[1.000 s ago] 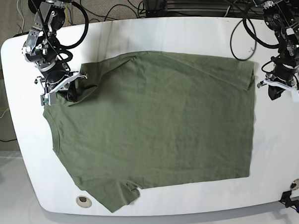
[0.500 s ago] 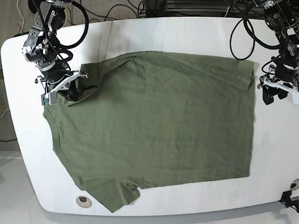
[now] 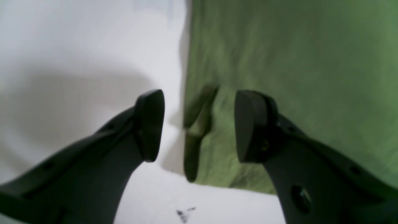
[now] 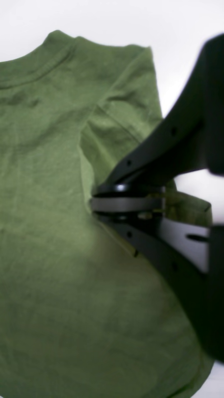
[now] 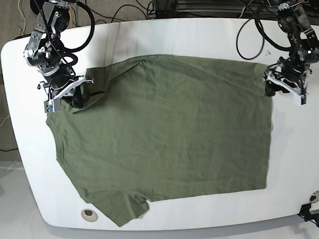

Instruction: Fold the T-shirt properly

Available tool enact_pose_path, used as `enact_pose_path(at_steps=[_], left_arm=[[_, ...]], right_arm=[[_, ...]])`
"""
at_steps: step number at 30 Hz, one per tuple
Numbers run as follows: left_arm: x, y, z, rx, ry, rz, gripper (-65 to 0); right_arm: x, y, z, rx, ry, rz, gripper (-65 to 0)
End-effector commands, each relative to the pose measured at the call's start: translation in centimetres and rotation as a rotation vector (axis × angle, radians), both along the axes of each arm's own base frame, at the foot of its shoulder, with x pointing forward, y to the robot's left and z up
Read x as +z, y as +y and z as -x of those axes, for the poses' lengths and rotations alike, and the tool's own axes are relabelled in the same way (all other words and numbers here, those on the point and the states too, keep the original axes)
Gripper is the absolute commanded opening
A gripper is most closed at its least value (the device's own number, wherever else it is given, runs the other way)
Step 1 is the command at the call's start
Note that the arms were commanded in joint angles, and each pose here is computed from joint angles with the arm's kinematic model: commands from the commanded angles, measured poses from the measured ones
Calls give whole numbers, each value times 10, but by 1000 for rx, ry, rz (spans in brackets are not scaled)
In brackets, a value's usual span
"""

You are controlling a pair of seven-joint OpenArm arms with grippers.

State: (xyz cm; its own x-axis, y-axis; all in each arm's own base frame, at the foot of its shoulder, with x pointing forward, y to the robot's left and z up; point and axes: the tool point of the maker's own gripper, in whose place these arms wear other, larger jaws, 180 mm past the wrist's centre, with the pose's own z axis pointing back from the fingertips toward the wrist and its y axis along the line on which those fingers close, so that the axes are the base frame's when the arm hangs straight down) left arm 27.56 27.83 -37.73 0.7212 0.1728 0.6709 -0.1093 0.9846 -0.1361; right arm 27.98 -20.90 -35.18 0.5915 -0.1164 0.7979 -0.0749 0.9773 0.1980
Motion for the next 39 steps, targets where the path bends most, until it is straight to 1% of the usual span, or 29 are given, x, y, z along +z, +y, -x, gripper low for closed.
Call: enact_pose_path(at_steps=[1,4,7,10,14,19,29,33,39], left_arm=[[10,-3,-13,-22,-57,-8,-311],[2,-5,-12,-23,-41,4,-311],[-13,-11,-7,-33,-1,24,-311],[-16,-13,-4,-38,11,26,-311],[-25,-11,10,-34,44,24,-311],[-28,-9,26,-32,65,12,-311],[-32,-11,29,-35,78,17,-311],[-39,-30,29,-67,88,45,-311],[-42,-43,28,-77,87,70,-311]], right_arm=[[14,-2,-8,4,-56,6,-637],[14,-2,-8,4,-56,6,-637],[14,-2,-8,4,-54,6,-637],[14,-2,-8,4,-54,6,-637],[14,-2,-8,4,-54,6,-637],[13,-2,-7,4,-52,7,-637],[13,-2,-7,4,-52,7,-637],[13,-2,-7,4,-52,7,-637],[13,-2,-7,4,-52,7,-637]])
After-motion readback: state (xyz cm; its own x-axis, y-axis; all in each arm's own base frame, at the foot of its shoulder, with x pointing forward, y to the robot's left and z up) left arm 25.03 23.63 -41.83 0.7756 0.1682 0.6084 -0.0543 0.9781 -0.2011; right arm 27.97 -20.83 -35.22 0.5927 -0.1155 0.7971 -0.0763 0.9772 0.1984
